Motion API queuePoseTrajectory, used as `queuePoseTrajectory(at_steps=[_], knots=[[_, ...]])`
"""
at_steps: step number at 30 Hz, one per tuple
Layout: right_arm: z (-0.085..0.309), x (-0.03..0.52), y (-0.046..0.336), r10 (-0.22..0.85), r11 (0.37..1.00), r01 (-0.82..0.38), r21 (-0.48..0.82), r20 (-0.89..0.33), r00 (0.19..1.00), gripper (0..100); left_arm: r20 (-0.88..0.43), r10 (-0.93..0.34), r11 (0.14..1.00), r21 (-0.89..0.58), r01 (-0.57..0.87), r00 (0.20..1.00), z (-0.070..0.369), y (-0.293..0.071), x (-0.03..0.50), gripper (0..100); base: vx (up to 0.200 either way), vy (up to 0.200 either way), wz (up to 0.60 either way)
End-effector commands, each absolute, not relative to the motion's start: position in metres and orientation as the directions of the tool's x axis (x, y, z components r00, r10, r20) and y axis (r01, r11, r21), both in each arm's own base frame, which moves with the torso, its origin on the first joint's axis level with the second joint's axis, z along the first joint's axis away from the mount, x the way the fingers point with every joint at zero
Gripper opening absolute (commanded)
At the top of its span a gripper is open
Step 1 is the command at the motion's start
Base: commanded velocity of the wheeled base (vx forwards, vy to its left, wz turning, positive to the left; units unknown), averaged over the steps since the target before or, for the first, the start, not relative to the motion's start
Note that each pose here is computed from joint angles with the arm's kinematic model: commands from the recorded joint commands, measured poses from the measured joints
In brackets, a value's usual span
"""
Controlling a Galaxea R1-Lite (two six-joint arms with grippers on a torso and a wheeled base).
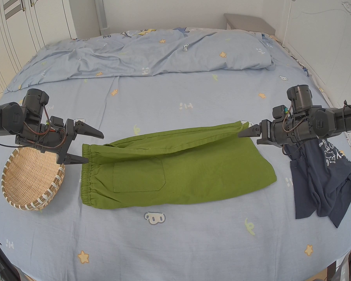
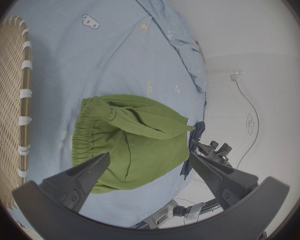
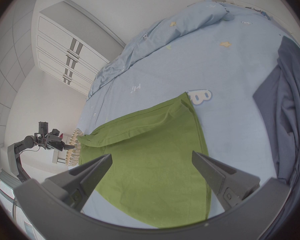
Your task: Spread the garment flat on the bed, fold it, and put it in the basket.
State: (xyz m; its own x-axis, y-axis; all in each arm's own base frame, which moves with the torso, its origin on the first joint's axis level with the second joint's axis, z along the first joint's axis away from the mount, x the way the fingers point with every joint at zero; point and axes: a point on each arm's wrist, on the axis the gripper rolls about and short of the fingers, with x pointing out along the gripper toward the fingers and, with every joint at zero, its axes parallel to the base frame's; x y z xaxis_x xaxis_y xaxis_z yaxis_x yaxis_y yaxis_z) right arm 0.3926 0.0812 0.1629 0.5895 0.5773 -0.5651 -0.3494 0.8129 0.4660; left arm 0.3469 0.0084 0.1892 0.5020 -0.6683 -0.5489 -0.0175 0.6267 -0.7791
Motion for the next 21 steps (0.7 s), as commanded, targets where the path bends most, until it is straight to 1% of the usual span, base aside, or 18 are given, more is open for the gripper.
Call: queuePoseTrajectory(at_steps=[1,3,6,8,11,13,17,21], knots=[[0.166,0.380,0.066,0.580,0.808,-0.342,0.480,-0.542,0.609,100,-0.541,-0.678,0.627,-0.779,0.007,0.497,0.184,0.001,0.354,100,0.000,0.000,0.00],[0.167,0.380,0.066,0.582,0.805,-0.349,0.479,-0.530,0.617,100,-0.539,-0.677,0.626,-0.780,0.006,0.502,0.176,0.002,0.362,100,0.000,0.000,0.00],[0.174,0.378,0.062,0.580,0.806,-0.357,0.473,-0.507,0.638,100,-0.519,-0.676,0.602,-0.798,-0.014,0.523,0.161,0.001,0.379,100,0.000,0.000,0.00],[0.181,0.374,0.061,0.581,0.804,-0.364,0.469,-0.495,0.646,100,-0.498,-0.670,0.591,-0.807,-0.011,0.551,0.154,0.003,0.394,100,0.000,0.000,0.00],[0.187,0.369,0.060,0.581,0.804,-0.369,0.466,-0.484,0.654,100,-0.457,-0.655,0.571,-0.821,-0.001,0.602,0.157,0.008,0.409,100,0.000,0.000,0.00],[0.188,0.368,0.059,0.581,0.804,-0.371,0.464,-0.481,0.657,100,-0.438,-0.650,0.561,-0.828,0.003,0.620,0.160,0.010,0.416,100,0.000,0.000,0.00],[0.189,0.368,0.059,0.578,0.806,-0.369,0.463,-0.481,0.659,100,-0.430,-0.634,0.561,-0.828,-0.001,0.643,0.155,0.016,0.430,100,0.000,0.000,0.00],[0.192,0.366,0.058,0.578,0.806,-0.372,0.460,-0.475,0.664,100,-0.426,-0.634,0.563,-0.826,0.008,0.646,0.160,0.011,0.430,100,0.000,0.000,0.00]])
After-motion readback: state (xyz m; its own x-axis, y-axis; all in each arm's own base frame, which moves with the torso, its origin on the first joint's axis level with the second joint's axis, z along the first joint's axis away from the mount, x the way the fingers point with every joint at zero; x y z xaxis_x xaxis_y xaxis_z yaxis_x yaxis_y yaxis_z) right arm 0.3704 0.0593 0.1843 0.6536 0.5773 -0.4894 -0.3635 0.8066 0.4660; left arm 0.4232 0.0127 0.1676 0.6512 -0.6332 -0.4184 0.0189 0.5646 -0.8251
